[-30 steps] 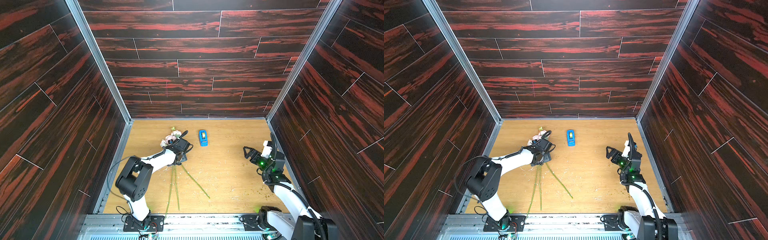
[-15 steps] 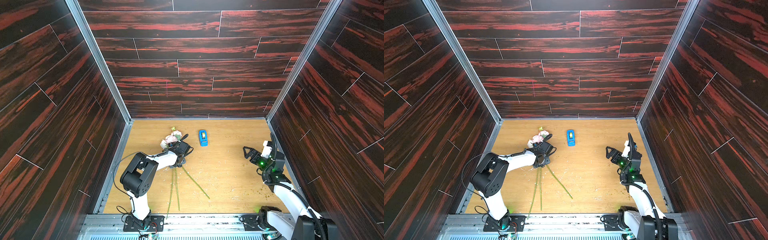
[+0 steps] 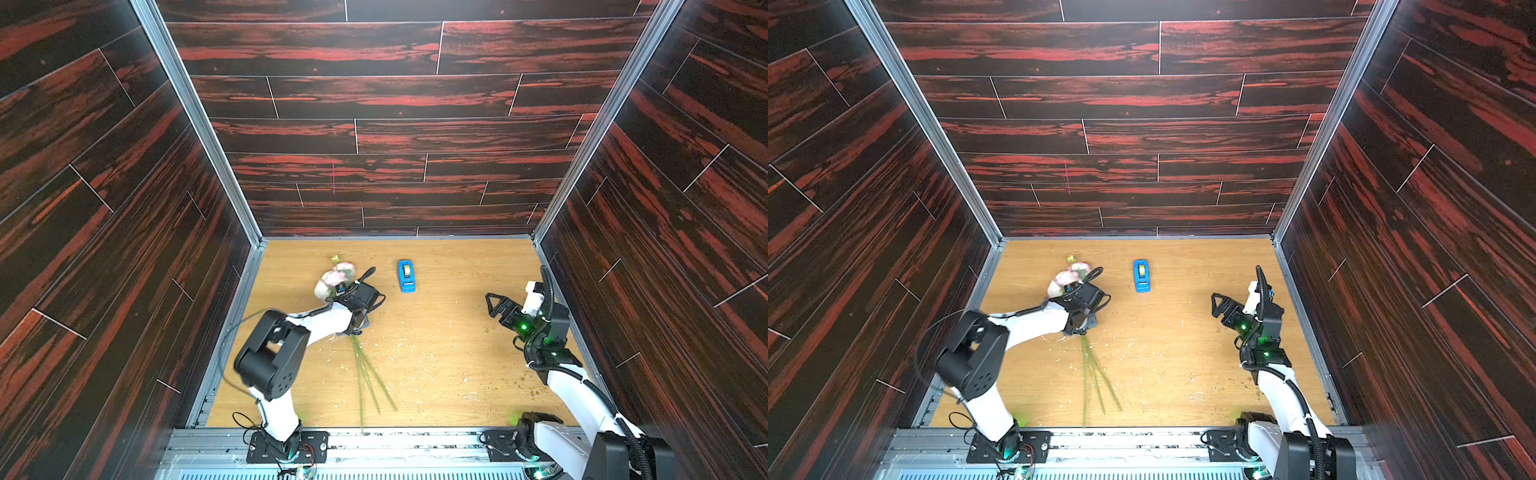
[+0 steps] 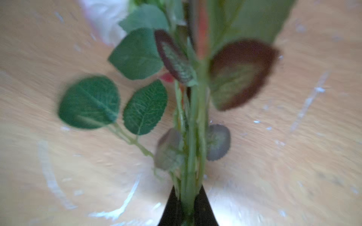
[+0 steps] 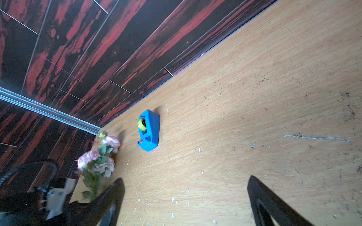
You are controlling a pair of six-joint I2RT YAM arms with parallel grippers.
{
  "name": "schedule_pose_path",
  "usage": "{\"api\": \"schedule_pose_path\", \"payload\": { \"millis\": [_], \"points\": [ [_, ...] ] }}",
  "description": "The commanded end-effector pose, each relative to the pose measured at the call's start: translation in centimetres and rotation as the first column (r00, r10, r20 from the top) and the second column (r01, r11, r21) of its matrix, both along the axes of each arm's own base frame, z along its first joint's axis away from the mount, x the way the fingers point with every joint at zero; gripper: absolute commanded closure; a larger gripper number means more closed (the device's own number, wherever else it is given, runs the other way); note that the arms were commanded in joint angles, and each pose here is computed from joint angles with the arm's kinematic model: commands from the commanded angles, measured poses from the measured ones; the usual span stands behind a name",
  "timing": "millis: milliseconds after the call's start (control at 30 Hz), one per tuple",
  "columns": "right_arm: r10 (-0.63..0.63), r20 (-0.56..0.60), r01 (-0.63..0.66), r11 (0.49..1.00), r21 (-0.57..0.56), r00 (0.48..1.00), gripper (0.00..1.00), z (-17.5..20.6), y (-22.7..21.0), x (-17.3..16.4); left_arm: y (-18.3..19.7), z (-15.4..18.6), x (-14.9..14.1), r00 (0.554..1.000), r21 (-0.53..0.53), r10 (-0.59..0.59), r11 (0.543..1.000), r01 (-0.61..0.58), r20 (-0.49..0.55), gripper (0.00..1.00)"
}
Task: Wrap bouquets with tape
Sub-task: Pick up the unwrapped bouquet from the center of the board, then place the unwrapped bouquet at the center of the board.
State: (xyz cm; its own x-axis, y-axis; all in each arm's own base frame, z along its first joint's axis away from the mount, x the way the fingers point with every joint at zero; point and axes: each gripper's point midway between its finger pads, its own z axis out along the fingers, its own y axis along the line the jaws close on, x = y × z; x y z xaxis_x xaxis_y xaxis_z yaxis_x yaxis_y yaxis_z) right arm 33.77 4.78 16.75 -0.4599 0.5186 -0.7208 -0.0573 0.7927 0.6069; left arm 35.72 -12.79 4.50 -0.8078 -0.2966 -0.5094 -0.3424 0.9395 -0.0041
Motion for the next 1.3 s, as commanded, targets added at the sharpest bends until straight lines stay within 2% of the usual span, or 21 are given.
{"api": "schedule_pose_path", "payload": {
  "millis": [0, 100, 167, 200, 300, 333, 400, 467, 500, 567, 667, 700, 800, 900, 1033, 1100, 1200, 1267],
  "points": [
    [0.018, 0.025, -0.018, 1.0, -0.002, 1.0, 0.02, 0.5, 0.4, -0.4, 0.9, 6.6, 1.1, 0.99, 0.07, -0.07, 0.996, 0.062, 0.126, 1.0],
    [0.018, 0.038, -0.018, 1.0, -0.007, 0.999, 0.02, 1.0, 0.3, -0.5, 0.2, 10.0, 1.3, 0.961, 0.112, -0.216, 0.974, 0.198, 0.171, 1.0],
    [0.025, 0.053, -0.024, 1.0, -0.008, 0.998, 0.02, 1.4, 0.4, -0.7, -1.7, 11.8, 1.1, 0.901, 0.113, -0.39, 0.92, 0.374, 0.188, 1.0],
    [0.025, 0.06, -0.025, 1.0, -0.01, 0.998, 0.02, 1.7, 0.4, -0.7, -2.7, 12.4, 0.8, 0.861, 0.102, -0.468, 0.884, 0.456, 0.199, 1.0],
    [0.005, 0.073, -0.003, 1.0, -0.024, 0.997, 0.02, 3.3, 0.1, -1.0, -6.0, 14.4, -0.7, 0.68, 0.126, -0.697, 0.713, 0.689, 0.226, 1.0],
    [-0.021, 0.066, 0.023, 0.999, -0.036, 0.998, 0.02, 4.2, -0.4, -1.0, -7.1, 14.8, -1.4, 0.589, 0.157, -0.776, 0.625, 0.764, 0.226, 1.0],
    [-0.074, 0.051, 0.077, 0.995, -0.066, 0.996, 0.02, 6.1, -1.4, -1.5, -9.4, 15.2, -3.0, 0.366, 0.221, -0.905, 0.411, 0.885, 0.217, 1.0],
    [-0.147, 0.043, 0.151, 0.984, -0.096, 0.988, 0.02, 8.2, -2.8, -2.5, -11.8, 14.8, -5.8, 0.034, 0.288, -0.989, 0.075, 0.955, 0.147, 1.0],
    [-0.177, 0.048, 0.181, 0.978, -0.108, 0.983, 0.02, 9.3, -3.3, -3.1, -12.3, 14.5, -6.7, -0.071, 0.297, -0.991, -0.035, 0.954, 0.112, 1.0],
    [-0.244, 0.055, 0.249, 0.96, -0.13, 0.968, 0.02, 11.3, -4.5, -4.6, -13.4, 14.0, -7.0, -0.184, 0.295, -0.981, -0.16, 0.942, 0.057, 1.0],
    [-0.277, 0.097, 0.289, 0.946, -0.144, 0.956, 0.02, 14.3, -5.1, -6.9, -15.3, 12.6, -7.6, -0.331, 0.216, -0.943, -0.319, 0.923, 0.022, 1.0],
    [-0.277, 0.109, 0.291, 0.946, -0.144, 0.955, 0.02, 15.0, -5.1, -7.6, -15.7, 12.0, -7.3, -0.355, 0.201, -0.935, -0.348, 0.916, 0.0, 1.0],
    [-0.279, 0.138, 0.299, 0.943, -0.149, 0.95, 0.02, 16.8, -5.2, -9.6, -17.5, 10.5, -5.0, -0.353, 0.175, -0.936, -0.349, 0.921, -0.008, 1.0],
    [-0.303, 0.147, 0.324, 0.933, -0.158, 0.942, 0.02, 17.6, -5.6, -11.5, -18.8, 7.4, -2.6, -0.352, 0.148, -0.935, -0.356, 0.923, -0.049, 1.0],
    [-0.315, 0.159, 0.34, 0.925, -0.167, 0.936, 0.02, 18.3, -5.8, -13.5, -20.7, 5.3, 1.2, -0.266, 0.177, -0.963, -0.269, 0.947, -0.042, 1.0],
    [-0.319, 0.166, 0.346, 0.923, -0.168, 0.933, 0.02, 18.6, -5.9, -14.2, -21.7, 4.5, 2.2, -0.267, 0.191, -0.963, -0.269, 0.944, -0.036, 1.0],
    [-0.316, 0.161, 0.342, 0.924, -0.17, 0.935, 0.02, 18.5, -5.8, -15.0, -22.5, 3.2, 4.1, -0.215, 0.193, -0.975, -0.222, 0.956, -0.058, 1.0],
    [-0.312, 0.146, 0.335, 0.925, -0.178, 0.939, 0.02, 18.1, -5.7, -15.3, -22.9, 2.4, 4.4, -0.218, 0.182, -0.974, -0.225, 0.957, -0.059, 1.0]
  ]
}}
